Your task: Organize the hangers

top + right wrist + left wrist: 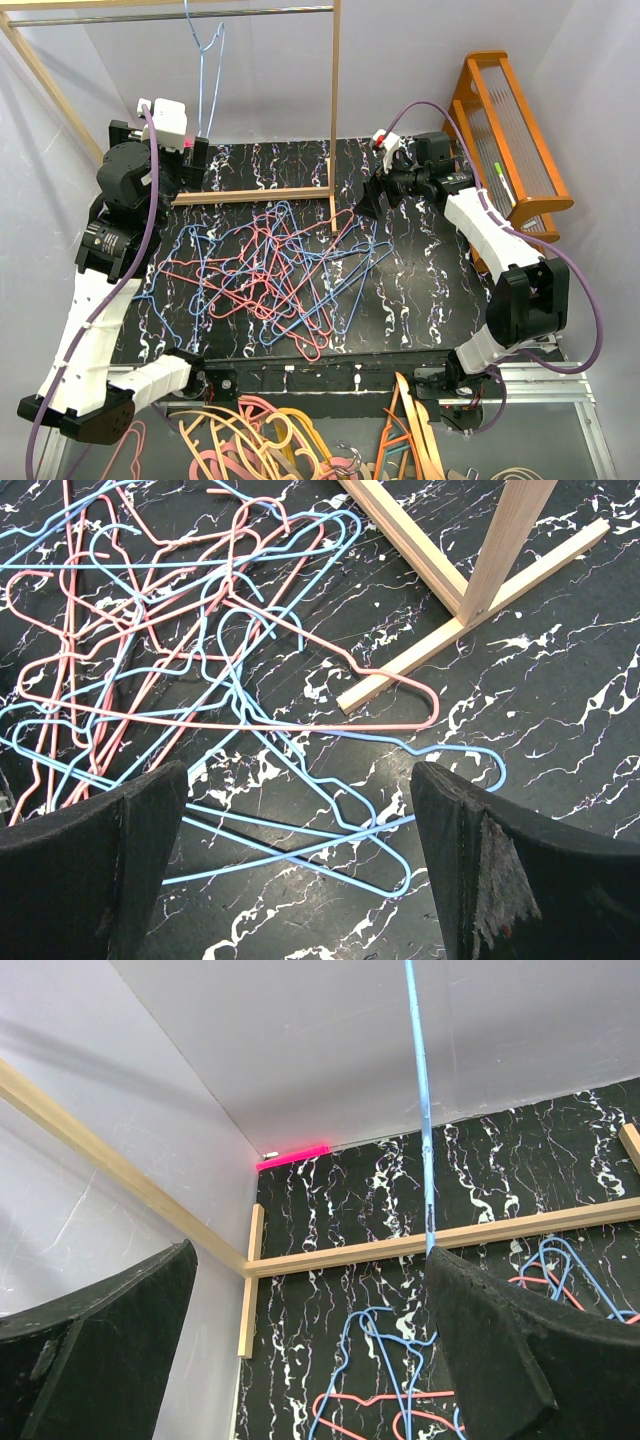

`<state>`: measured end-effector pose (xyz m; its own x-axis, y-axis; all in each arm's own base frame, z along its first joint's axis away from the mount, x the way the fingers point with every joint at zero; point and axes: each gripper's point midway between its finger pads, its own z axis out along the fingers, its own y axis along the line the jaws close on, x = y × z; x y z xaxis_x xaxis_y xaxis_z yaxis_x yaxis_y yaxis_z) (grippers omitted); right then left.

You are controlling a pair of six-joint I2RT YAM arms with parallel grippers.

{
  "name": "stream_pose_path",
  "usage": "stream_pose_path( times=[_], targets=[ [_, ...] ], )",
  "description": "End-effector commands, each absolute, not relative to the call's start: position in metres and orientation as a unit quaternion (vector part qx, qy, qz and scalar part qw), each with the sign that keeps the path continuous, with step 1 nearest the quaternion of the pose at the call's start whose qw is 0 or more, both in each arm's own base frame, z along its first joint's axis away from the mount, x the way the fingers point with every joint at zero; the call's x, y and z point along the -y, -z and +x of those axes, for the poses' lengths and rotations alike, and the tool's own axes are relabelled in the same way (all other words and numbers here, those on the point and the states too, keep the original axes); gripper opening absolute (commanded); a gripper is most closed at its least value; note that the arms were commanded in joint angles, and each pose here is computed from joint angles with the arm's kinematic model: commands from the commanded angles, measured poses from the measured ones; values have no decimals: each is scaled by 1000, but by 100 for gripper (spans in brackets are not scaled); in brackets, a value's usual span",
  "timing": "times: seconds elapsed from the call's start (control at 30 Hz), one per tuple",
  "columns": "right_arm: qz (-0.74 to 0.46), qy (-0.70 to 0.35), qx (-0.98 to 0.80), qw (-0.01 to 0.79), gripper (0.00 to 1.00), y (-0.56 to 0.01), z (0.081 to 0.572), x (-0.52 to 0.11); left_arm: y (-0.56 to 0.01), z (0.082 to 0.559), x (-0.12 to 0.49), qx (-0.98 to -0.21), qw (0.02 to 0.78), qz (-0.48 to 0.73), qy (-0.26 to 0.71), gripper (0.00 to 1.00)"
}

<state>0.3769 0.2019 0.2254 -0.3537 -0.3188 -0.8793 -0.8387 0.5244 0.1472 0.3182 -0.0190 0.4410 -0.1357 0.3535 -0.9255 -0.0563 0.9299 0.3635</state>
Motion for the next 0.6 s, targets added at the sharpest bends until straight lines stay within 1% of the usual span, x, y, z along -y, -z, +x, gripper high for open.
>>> stream_pose_path(
  times=[0.0,0.57],
  targets=[
    [-385,-305,-752,439,98,-234,379,-204,-449,314,18,-730,659,95,-154,97],
    [-385,-305,-752,439,98,-234,379,-204,-449,314,18,-730,659,95,-154,97]
  ],
)
